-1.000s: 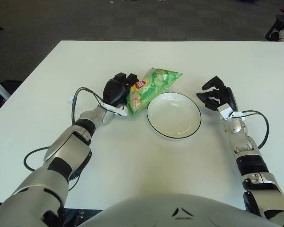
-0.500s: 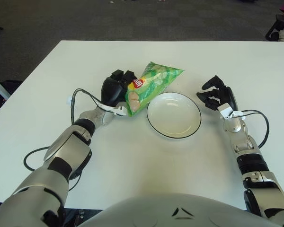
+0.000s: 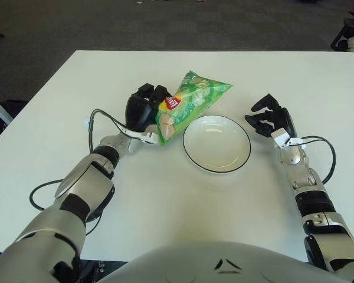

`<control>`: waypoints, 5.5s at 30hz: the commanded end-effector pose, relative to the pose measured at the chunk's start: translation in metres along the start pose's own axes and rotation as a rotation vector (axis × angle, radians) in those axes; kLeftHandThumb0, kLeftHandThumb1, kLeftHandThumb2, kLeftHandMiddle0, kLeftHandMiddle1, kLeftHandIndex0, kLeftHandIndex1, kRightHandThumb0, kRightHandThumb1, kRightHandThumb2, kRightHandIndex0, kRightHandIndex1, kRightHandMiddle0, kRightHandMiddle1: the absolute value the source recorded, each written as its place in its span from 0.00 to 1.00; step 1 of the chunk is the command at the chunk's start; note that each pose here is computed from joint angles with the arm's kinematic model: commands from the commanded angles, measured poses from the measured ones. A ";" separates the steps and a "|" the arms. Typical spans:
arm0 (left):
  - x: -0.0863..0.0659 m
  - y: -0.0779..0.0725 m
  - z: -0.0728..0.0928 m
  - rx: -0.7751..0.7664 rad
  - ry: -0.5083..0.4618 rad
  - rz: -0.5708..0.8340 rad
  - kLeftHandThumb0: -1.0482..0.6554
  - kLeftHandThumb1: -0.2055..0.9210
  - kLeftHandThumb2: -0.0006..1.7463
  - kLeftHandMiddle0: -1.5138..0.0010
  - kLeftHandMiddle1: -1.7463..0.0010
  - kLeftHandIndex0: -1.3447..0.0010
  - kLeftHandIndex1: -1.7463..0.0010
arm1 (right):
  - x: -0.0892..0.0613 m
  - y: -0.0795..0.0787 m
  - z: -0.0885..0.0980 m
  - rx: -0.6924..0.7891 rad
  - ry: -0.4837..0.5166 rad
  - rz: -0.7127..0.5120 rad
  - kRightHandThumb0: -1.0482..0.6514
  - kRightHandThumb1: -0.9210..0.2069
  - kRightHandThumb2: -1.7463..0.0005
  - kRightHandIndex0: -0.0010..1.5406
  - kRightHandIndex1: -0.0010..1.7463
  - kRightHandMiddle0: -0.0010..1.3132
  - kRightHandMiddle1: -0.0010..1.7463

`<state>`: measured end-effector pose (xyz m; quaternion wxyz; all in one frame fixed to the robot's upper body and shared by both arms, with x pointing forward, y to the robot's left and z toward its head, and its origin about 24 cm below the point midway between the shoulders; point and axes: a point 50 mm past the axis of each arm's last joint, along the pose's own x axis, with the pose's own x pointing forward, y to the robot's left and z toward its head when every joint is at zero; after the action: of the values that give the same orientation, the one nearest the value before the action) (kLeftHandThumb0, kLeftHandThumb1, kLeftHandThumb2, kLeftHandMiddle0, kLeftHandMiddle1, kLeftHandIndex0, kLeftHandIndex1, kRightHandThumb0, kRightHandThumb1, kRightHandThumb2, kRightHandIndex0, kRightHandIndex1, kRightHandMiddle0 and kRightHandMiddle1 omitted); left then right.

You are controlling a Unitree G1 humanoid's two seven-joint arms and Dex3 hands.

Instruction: Put the snack into the plate.

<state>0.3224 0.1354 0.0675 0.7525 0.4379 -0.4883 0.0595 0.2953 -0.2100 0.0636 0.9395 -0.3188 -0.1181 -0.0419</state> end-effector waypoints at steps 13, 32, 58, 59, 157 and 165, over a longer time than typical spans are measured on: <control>0.045 0.015 0.011 -0.009 -0.239 0.195 0.59 1.00 0.12 0.36 0.00 0.48 0.00 | 0.001 0.000 -0.003 -0.046 0.020 0.028 0.41 0.00 0.77 0.65 0.20 0.24 0.93; 0.080 0.019 0.037 -0.130 -0.556 0.150 0.60 1.00 0.12 0.34 0.00 0.46 0.00 | 0.000 0.000 -0.003 -0.061 0.018 0.049 0.41 0.00 0.76 0.65 0.19 0.23 0.93; 0.074 -0.003 0.041 -0.108 -0.667 -0.483 0.61 1.00 0.12 0.38 0.00 0.49 0.00 | -0.003 -0.002 -0.005 -0.082 0.015 0.062 0.41 0.00 0.76 0.64 0.17 0.23 0.93; 0.074 -0.003 0.041 -0.105 -0.661 -0.502 0.61 1.00 0.12 0.40 0.00 0.50 0.00 | -0.003 -0.002 -0.005 -0.083 0.015 0.062 0.41 0.00 0.76 0.64 0.17 0.23 0.93; 0.081 0.021 0.013 -0.925 -0.297 -1.084 0.08 1.00 0.08 1.00 1.00 1.00 1.00 | 0.002 0.004 -0.014 -0.132 0.042 0.082 0.41 0.00 0.76 0.66 0.12 0.23 0.93; 0.083 0.021 0.014 -0.925 -0.293 -1.111 0.08 1.00 0.08 1.00 1.00 1.00 1.00 | 0.002 0.004 -0.014 -0.134 0.041 0.086 0.41 0.00 0.76 0.66 0.12 0.23 0.93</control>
<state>0.3429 0.1116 0.1385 0.7125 0.2495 -0.2580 -0.6029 0.3037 -0.2095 0.0626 0.9217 -0.3699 -0.1149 -0.0224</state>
